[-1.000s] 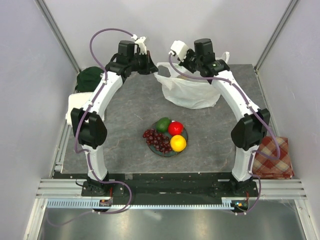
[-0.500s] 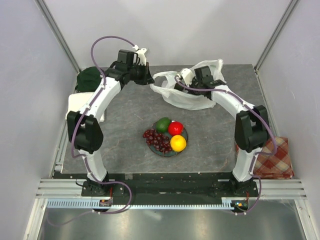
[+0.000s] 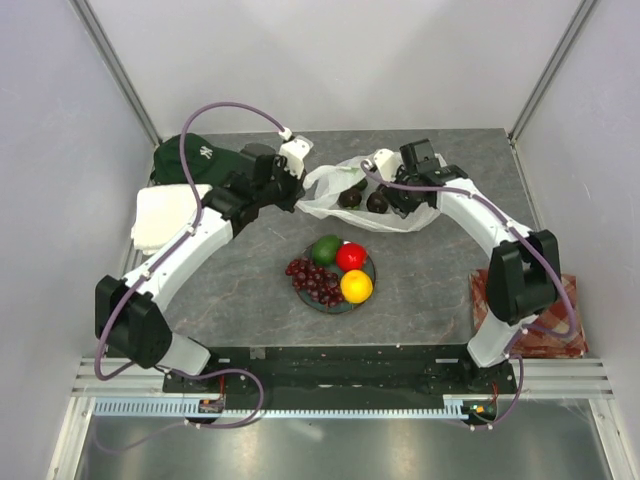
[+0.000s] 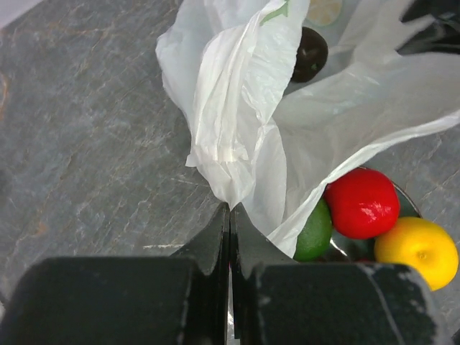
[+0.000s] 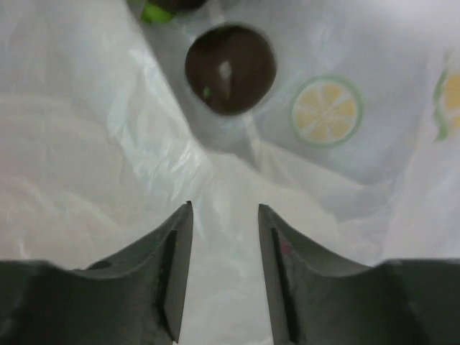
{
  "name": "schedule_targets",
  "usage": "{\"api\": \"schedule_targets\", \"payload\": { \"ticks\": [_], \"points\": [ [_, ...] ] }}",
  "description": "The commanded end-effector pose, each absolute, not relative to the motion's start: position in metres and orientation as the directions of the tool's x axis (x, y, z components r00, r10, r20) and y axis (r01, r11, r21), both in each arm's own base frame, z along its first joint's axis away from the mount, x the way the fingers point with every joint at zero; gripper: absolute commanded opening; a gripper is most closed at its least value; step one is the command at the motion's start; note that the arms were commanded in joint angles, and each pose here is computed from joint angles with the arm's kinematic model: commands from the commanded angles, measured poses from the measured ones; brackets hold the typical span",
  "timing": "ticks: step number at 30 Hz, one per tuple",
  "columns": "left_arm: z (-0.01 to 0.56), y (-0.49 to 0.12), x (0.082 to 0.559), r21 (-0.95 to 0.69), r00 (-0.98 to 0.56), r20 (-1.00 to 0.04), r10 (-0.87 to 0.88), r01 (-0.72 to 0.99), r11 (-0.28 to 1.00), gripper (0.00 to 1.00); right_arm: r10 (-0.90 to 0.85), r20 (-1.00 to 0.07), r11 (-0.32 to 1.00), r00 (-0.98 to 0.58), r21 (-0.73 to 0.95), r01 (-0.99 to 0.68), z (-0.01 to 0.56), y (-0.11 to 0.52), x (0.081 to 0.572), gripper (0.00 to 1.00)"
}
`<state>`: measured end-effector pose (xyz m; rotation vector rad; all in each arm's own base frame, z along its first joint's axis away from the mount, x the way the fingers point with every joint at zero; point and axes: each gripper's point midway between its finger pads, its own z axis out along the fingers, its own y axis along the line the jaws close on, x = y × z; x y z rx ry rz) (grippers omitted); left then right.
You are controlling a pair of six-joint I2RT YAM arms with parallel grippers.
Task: Take the fake fruits out of the plastic bag
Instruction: Take out the fake fruit from the plastic bag.
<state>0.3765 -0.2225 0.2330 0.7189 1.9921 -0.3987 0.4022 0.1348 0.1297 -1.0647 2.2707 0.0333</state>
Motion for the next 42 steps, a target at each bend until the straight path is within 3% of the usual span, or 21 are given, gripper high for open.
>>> {"api": "schedule_targets", "payload": {
  "ticks": [1,7,15,26,30,42],
  "points": [
    [0.243,-0.208,0.395,0.153,-0.289,-0.886,0.364,0.557,0.816,0.02,-0.679,-0.619,0.642,-0.395,-0.239,-0.728,0.149,0.159,0.446,0.61],
    [0.228,-0.200,0.400,0.176,-0.326,-0.864,0.383,0.519,0.837,0.02,-0.695,-0.631,0.592,-0.346,-0.228,-0.773,0.135,0.186,0.497,0.65],
    [0.222,-0.200,0.396,0.165,-0.346,-0.853,0.391,0.533,0.830,0.02,-0.704,-0.535,0.618,-0.467,-0.138,-0.774,0.074,0.183,0.502,0.67],
    [0.216,-0.196,0.409,0.191,-0.371,-0.836,0.404,0.493,0.849,0.02,-0.608,-0.723,0.579,-0.328,-0.121,-0.806,0.122,0.230,0.542,0.66],
    [0.214,-0.195,0.409,0.187,-0.378,-0.835,0.400,0.489,0.852,0.02,-0.594,-0.756,0.572,-0.275,-0.157,-0.805,0.124,0.250,0.561,0.71],
    [0.222,-0.192,0.411,0.199,-0.373,-0.837,0.399,0.472,0.859,0.02,-0.732,-0.656,0.415,-0.183,-0.217,-0.884,0.053,0.266,0.555,0.79]
  ]
}}
